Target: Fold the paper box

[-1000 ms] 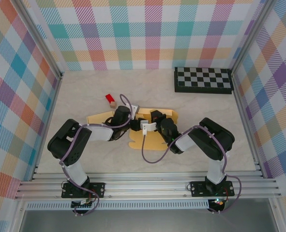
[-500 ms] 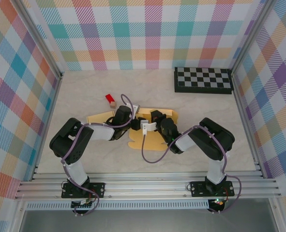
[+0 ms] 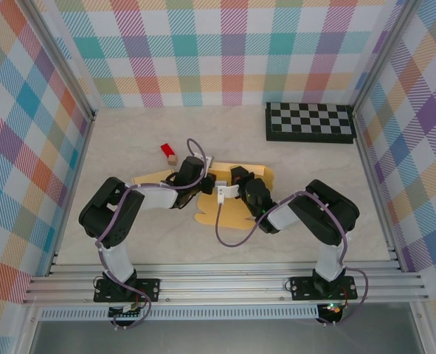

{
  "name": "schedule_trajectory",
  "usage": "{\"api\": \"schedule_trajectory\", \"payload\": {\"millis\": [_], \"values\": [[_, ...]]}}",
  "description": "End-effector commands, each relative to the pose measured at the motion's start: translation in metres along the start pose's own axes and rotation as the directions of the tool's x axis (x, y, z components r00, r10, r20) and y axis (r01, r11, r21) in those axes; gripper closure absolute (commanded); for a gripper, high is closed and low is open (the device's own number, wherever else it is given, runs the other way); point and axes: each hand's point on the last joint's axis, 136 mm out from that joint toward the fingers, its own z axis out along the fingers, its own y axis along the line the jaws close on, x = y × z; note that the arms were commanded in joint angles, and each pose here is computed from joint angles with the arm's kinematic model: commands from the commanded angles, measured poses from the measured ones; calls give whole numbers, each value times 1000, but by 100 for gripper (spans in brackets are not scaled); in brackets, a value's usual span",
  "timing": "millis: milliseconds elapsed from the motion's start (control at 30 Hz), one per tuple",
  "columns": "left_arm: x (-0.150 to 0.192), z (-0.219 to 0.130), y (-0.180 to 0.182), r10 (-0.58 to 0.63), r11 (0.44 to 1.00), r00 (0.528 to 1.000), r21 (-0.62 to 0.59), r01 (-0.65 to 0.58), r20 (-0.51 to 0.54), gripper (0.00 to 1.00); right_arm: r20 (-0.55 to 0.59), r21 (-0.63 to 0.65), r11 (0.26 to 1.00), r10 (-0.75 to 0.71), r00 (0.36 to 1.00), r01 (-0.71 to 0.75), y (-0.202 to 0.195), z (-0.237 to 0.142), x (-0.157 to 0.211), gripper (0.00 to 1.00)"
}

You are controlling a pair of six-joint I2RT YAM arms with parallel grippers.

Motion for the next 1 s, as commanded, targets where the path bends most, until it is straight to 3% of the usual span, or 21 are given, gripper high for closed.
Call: {"api": "schedule_trajectory", "payload": {"millis": [0, 133, 200, 267, 333, 500, 600, 733, 833, 967], "values": [[-14, 2, 18, -85, 987, 996, -137, 89, 35, 100, 44, -99, 995, -2, 999, 6, 28, -3, -7, 100], [-7, -1, 50, -63, 932, 998, -358, 62, 7, 100, 37, -90, 996, 7, 999, -3, 25, -3, -6, 100], [-2, -3, 59, -48, 912, 999, -407, 44, 2, 100, 31, -69, 996, 51, 998, -48, 12, -3, -6, 100], [3, -4, 62, -32, 909, 999, -415, 26, -6, 100, 28, -92, 990, 114, 993, -111, 5, -7, -6, 100], [9, -2, 59, -15, 921, 1000, -389, 9, -14, 100, 32, -128, 971, 209, 977, -203, -4, -13, -6, 90], [18, -2, 62, -9, 920, 1000, -393, 5, -7, 100, 10, -220, 882, 430, 903, -418, -30, -30, -7, 77], [20, -3, 61, -8, 920, 1000, -391, 11, 8, 100, -49, -315, 736, 617, 785, -599, -47, -48, -10, 67], [21, -3, 58, -1, 925, 1000, -380, 9, 20, 100, -219, -345, 441, 821, 528, -829, -68, -49, -1, 61], [22, -2, 55, 7, 927, 1000, -375, 0, 18, 100, -357, -283, 275, 859, 367, -919, -71, -31, 13, 59], [24, 0, 51, 3, 935, 1000, -354, -1, 7, 100, -453, -233, 147, 858, 241, -961, -59, -10, 22, 58]]}}
